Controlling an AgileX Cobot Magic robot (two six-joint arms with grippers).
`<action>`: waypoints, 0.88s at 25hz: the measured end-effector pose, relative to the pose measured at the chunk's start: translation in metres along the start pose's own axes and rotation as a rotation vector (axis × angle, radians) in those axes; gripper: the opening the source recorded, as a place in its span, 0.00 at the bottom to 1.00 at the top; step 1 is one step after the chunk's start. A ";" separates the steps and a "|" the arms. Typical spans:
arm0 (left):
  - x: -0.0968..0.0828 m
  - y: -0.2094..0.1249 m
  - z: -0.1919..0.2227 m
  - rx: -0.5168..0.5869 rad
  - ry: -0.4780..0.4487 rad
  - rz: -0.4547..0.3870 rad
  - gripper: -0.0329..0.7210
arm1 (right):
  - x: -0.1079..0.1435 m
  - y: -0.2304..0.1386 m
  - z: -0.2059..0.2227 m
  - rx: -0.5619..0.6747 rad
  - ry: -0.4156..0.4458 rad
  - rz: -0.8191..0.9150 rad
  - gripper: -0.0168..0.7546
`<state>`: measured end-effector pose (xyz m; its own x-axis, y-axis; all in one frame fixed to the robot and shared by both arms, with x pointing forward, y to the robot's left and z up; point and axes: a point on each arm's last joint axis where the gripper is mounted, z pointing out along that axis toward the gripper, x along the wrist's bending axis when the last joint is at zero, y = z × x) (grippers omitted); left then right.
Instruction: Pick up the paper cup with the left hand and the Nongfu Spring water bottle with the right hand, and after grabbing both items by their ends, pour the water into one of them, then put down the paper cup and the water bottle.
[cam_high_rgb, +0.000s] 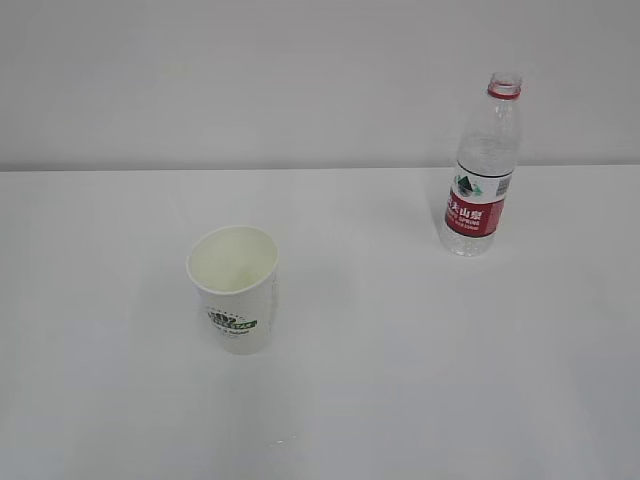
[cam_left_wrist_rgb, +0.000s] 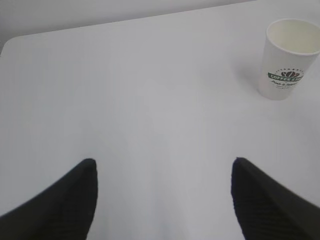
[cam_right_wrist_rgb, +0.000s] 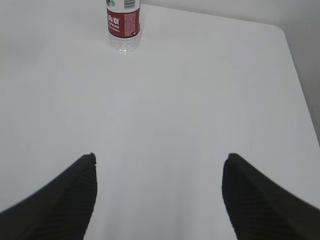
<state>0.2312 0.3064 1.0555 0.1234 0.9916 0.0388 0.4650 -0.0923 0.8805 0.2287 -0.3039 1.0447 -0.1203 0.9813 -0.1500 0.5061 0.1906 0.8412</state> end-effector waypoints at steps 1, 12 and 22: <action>0.000 0.000 0.000 0.000 0.000 0.000 0.84 | 0.000 0.000 0.000 0.000 0.000 0.000 0.78; 0.000 0.000 0.000 0.000 0.000 0.000 0.83 | 0.000 0.000 0.000 0.000 0.000 0.000 0.78; 0.000 0.000 0.000 0.000 0.000 0.000 0.83 | 0.000 0.000 0.000 -0.002 0.000 0.000 0.78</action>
<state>0.2312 0.3064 1.0555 0.1234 0.9916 0.0388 0.4650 -0.0923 0.8805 0.2288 -0.3039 1.0449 -0.1201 0.9813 -0.1501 0.5044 0.1906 0.8422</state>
